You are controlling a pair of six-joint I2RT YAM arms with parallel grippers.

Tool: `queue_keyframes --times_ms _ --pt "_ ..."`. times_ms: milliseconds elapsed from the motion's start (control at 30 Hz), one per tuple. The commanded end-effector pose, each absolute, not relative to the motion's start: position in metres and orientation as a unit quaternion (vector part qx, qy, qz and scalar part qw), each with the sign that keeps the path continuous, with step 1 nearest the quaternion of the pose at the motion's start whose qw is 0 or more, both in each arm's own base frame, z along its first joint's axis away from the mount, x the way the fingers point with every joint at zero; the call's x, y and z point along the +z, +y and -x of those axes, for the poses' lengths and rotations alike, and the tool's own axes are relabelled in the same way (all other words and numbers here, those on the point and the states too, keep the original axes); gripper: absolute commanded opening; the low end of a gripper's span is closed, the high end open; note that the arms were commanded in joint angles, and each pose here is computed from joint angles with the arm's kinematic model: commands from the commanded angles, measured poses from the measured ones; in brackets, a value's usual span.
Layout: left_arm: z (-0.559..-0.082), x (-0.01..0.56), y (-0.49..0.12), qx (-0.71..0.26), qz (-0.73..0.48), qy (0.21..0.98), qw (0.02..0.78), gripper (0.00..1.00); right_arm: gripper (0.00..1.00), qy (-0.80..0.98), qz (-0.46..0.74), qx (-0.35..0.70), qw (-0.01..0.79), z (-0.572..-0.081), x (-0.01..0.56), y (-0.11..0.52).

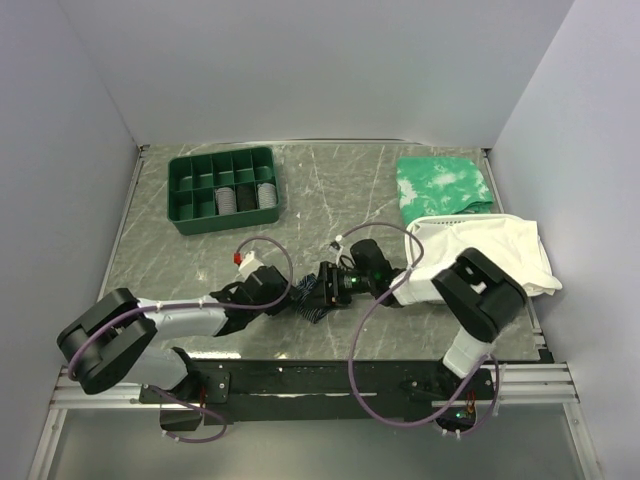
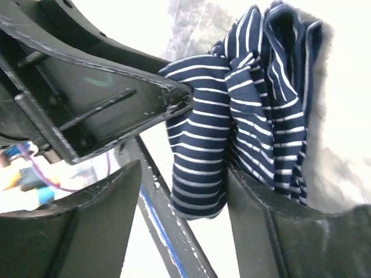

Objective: Roll the underwear
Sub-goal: Roll the underwear to the center of the board.

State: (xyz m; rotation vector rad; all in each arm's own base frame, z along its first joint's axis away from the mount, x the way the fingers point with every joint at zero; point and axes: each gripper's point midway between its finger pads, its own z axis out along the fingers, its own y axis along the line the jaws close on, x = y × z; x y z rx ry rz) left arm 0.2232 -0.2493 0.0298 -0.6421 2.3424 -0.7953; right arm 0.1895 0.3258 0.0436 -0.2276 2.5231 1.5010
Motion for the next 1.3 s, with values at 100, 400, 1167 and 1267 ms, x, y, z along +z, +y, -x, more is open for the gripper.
queue_keyframes --times_ms 100,400,1167,1267 --pt "-0.204 0.008 -0.246 -0.235 0.183 0.919 0.259 0.43 0.69 0.896 0.131 0.361 0.223 -0.199 0.064 0.295" --pt "-0.204 0.014 -0.260 -0.227 0.157 0.932 0.235 0.41 0.71 0.893 0.189 0.205 0.355 -0.202 0.082 0.264" --pt "-0.203 0.016 -0.269 -0.224 0.148 0.942 0.204 0.42 0.67 0.870 0.297 0.151 0.363 -0.180 0.065 0.315" --pt "-0.203 0.015 -0.268 -0.227 0.150 0.941 0.200 0.42 0.67 0.871 0.307 0.134 0.358 -0.178 0.056 0.313"
